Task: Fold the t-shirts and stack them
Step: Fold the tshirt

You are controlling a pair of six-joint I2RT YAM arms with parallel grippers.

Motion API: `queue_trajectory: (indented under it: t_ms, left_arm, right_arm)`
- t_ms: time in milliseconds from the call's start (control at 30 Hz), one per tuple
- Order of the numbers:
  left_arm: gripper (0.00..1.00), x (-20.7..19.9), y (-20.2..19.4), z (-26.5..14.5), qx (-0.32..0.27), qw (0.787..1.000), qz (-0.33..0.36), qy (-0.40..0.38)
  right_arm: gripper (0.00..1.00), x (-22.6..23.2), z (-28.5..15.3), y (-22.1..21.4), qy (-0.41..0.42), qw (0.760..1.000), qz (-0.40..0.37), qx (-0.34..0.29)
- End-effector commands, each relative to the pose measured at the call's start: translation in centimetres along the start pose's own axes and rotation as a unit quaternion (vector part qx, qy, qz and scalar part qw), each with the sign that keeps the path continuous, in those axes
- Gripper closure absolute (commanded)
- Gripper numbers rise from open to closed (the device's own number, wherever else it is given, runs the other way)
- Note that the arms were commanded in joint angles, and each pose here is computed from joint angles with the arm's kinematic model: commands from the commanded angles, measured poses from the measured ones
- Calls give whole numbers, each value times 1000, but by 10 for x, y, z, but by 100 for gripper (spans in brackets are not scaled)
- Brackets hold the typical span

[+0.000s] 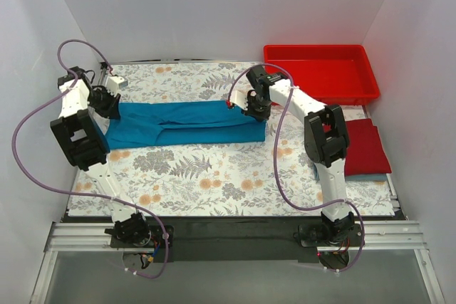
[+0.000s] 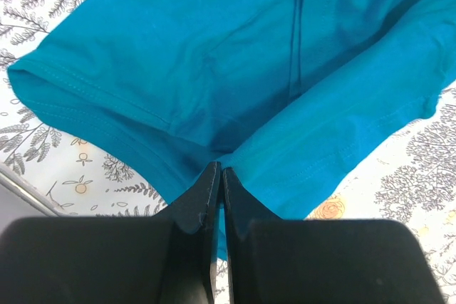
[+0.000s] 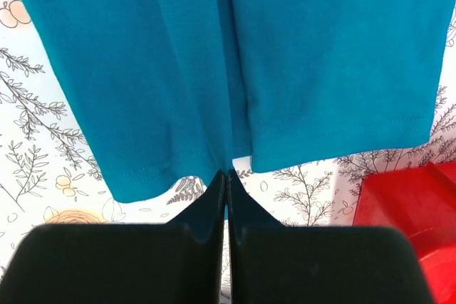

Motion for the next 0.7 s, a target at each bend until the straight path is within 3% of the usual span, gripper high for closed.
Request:
queue_trajectory:
  t_ms: [0,300,400,433,467,533,667]
  left_arm:
    - [100,10,6,1,-7,1000,4,19]
    - [97,2,3,19,6,1000,-4,13]
    - [90,6,11,22,-6,999,-22,23]
    - [87,10,12,26,-10,998,-46,29]
    - [85,12,14,25,-14,998,-58,33]
    - [82,18,20,20,-22,996,-76,49]
    - [71,19,20,0,-49,985,-152,65]
  right_arm:
    - [99,-10,-4,-2,-6,1000,-22,12]
    - [99,-8,2,-6,-4,999,-19,26]
    - [74,-8,6,-10,-6,999,-1,39]
    - [49,-12,3,-10,-15,999,4,42]
    - [38,-13,1,-8,-19,999,8,41]
    - [32,-16,-5,-10,-29,998,29,40]
    - [32,-11,-27,0,-38,997,61,6]
Point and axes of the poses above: each gripper's point midway between its finger pads, its own z axis out along the fingers, its own x axis along the line the jaws close on, y = z × x, the point moved 4 cm from there along -z, back along the fingers, and after that the axes turned 4 degrees about -z, right-handed, at the moved point
